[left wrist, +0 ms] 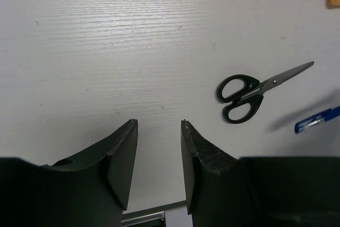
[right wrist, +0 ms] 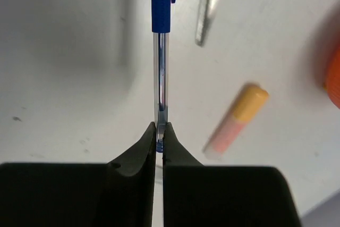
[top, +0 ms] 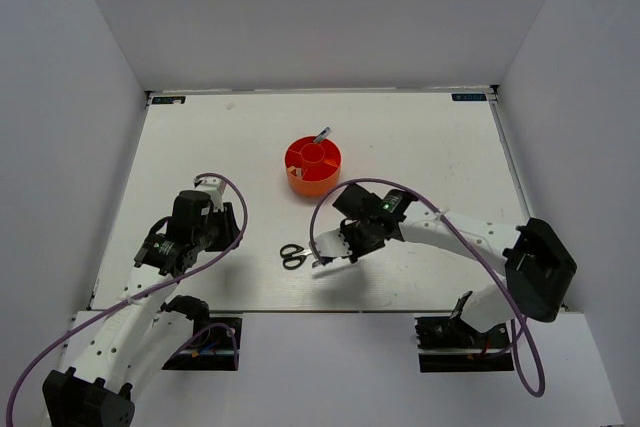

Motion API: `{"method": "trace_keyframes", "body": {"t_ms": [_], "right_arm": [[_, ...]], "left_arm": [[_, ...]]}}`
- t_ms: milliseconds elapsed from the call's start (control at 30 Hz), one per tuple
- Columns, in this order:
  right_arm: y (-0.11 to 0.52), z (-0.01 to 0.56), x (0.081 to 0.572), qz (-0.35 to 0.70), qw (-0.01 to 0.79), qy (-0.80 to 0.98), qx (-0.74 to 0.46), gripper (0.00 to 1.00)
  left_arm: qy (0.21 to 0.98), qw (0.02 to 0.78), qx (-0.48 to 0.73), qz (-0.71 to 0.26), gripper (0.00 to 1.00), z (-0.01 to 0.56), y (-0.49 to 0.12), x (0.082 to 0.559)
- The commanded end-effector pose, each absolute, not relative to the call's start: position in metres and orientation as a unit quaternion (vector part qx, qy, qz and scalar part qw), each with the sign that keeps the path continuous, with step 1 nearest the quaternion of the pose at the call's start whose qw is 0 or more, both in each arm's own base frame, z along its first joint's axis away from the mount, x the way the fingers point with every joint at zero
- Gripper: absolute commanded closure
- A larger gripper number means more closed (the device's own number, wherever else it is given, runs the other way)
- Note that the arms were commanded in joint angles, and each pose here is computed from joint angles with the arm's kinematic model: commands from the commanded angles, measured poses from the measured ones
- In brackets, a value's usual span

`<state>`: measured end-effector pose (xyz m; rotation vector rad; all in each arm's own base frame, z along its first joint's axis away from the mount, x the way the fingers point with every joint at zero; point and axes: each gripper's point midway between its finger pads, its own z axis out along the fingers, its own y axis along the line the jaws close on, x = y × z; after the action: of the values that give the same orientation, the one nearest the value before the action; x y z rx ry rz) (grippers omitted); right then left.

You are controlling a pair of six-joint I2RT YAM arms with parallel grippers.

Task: Sort the stationery into containers
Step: Pick up the pen from the center of the board.

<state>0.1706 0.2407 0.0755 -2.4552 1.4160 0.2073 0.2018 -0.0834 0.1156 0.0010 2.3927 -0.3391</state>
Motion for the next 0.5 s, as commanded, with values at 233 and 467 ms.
{"method": "trace_keyframes", "body": {"t_ms": [233, 467], "right_arm": [[0.228, 0.183, 0.308, -0.188, 0.293, 0.546, -0.762, 1.00], [0.222, 0.228, 0.377, -0.272, 0.334, 0.564, -0.705, 1.00]], "left_arm": [[0.927, 0.354, -0.001, -0.121, 0.51, 0.112, -0.079, 0.202], [0.926, 0.358, -0.002, -0.120, 0.51, 0.114, -0.079, 0.203]]}}
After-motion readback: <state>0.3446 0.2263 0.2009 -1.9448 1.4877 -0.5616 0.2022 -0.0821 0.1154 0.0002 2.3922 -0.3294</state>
